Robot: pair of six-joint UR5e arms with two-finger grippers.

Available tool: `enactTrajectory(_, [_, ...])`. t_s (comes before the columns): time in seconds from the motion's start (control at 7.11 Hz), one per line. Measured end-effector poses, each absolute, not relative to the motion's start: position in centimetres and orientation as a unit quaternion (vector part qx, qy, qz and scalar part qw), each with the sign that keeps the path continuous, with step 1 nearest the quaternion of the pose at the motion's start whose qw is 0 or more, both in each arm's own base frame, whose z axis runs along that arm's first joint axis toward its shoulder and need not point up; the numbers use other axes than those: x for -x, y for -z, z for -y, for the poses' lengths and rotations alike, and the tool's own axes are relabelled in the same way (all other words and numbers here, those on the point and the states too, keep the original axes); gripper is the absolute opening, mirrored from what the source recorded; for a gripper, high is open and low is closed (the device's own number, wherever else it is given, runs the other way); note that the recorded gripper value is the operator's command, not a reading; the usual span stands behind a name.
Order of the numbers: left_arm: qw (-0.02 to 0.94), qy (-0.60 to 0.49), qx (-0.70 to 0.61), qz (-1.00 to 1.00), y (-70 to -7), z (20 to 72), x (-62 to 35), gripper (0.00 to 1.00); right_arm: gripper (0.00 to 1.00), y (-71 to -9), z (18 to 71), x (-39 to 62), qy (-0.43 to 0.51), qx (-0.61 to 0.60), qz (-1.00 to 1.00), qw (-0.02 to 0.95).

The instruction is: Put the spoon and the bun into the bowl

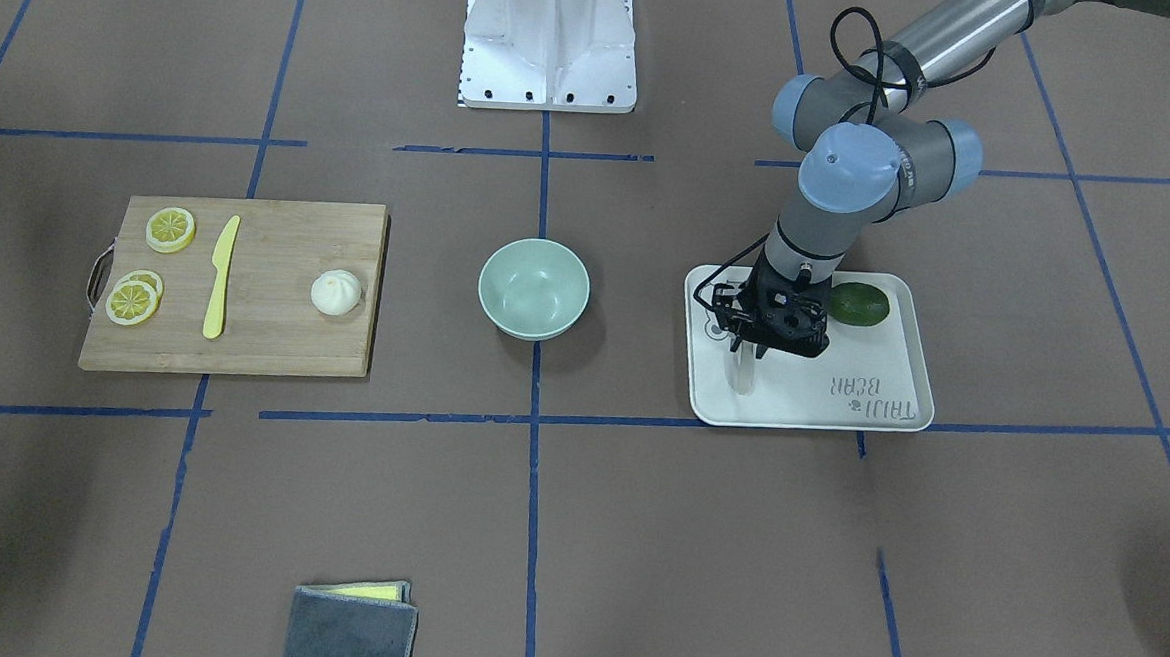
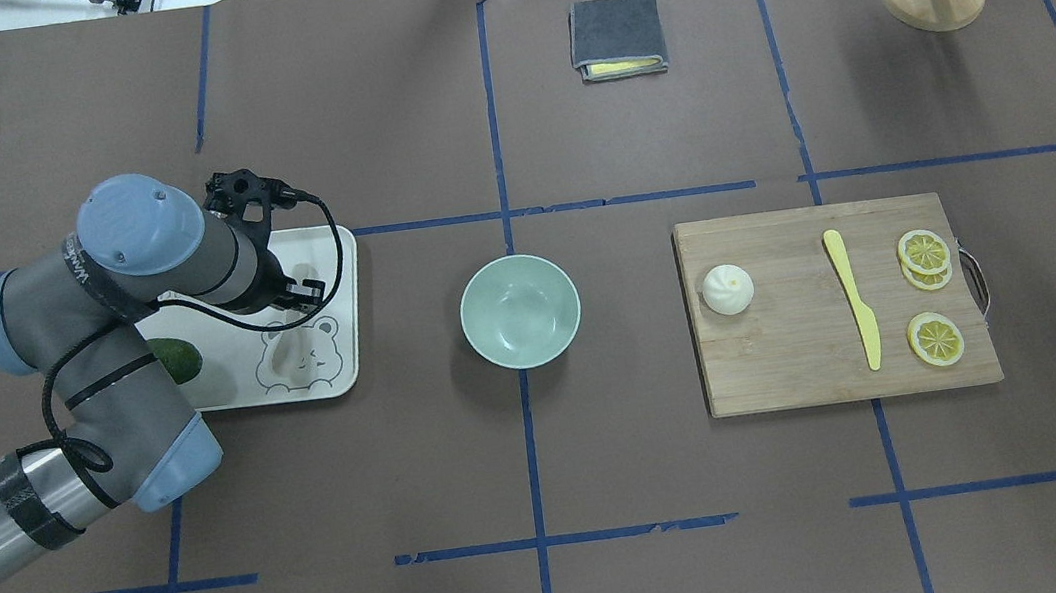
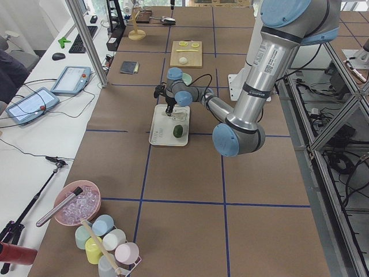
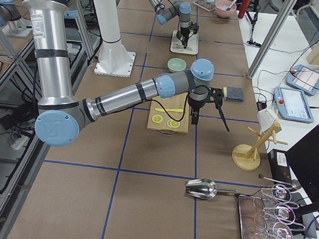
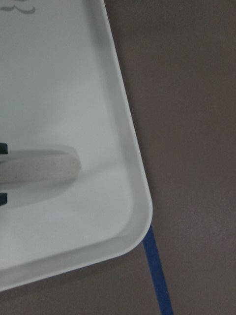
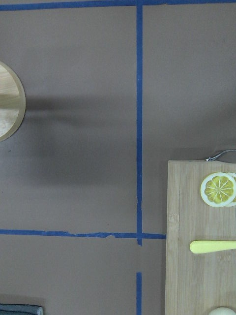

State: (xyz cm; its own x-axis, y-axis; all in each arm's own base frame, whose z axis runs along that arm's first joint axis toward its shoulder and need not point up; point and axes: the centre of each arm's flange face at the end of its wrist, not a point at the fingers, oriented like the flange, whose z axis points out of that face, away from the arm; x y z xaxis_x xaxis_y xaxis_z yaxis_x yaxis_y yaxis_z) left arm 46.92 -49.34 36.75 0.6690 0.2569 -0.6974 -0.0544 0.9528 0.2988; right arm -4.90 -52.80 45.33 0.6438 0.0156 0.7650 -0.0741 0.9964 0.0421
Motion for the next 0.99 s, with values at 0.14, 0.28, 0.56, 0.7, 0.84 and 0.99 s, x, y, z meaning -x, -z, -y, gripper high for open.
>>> enactTrajectory(0.14, [0.904,-0.087,-0.127,-0.398,-36.69,49.20,-47.08,0.42,1.00,-45.35,52.80,4.90,-0.025,-0.035,0.421,0.906])
enactTrajectory(0.28, [0.904,-0.089,-0.126,-0.398,-36.65,49.02,-47.30,0.41,1.00,-45.35,52.80,4.88,-0.025,-0.035,0.421,0.906])
enactTrajectory(0.56, [0.904,-0.090,-0.124,-0.398,-36.76,48.83,-47.57,0.35,1.00,-45.35,52.80,4.87,-0.025,-0.035,0.421,0.906])
enactTrajectory(0.7, [0.905,-0.091,-0.123,-0.397,-36.87,48.76,-47.66,0.14,1.00,-45.35,52.80,4.88,-0.025,-0.035,0.421,0.906])
enactTrajectory(0.84, [0.905,-0.091,-0.123,-0.397,-36.95,48.75,-47.69,0.00,1.00,-45.35,52.80,4.89,-0.025,-0.035,0.421,0.906])
enactTrajectory(0.99, [0.905,-0.091,-0.123,-0.397,-36.95,48.75,-47.68,0.00,1.00,-45.35,52.80,4.88,-0.025,-0.035,0.421,0.906])
